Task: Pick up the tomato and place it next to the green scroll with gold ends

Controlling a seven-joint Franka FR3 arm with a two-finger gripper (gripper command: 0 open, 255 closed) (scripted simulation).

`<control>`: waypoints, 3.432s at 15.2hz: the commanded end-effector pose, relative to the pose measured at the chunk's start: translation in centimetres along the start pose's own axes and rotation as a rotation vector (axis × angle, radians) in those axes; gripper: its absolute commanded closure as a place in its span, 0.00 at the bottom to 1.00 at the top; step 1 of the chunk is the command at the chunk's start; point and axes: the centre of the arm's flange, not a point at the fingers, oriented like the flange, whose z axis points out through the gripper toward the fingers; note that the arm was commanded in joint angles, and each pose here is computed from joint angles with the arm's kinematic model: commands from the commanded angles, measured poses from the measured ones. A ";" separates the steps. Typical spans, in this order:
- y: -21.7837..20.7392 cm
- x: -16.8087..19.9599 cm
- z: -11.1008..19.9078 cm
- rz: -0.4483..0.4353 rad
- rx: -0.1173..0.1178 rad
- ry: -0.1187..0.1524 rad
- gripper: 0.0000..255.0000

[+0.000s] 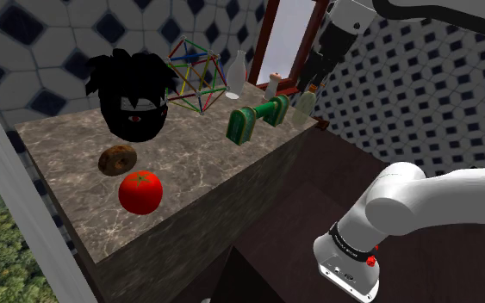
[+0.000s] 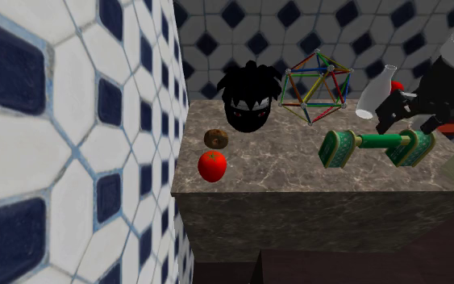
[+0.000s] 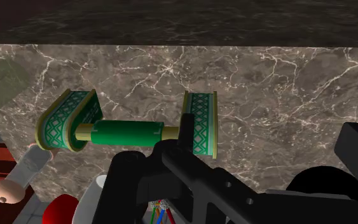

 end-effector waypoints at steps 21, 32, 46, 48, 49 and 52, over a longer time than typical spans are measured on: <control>-15.5 8.7 14.7 -0.603 0.246 0.146 0.00; -26.8 9.6 20.5 -0.935 0.381 0.226 0.00; -33.7 8.9 26.1 -1.076 0.438 0.260 0.00; -33.7 8.9 26.1 -1.076 0.438 0.260 0.00; -33.7 8.9 26.1 -1.076 0.438 0.260 0.00; -33.7 8.9 26.1 -1.076 0.438 0.260 0.00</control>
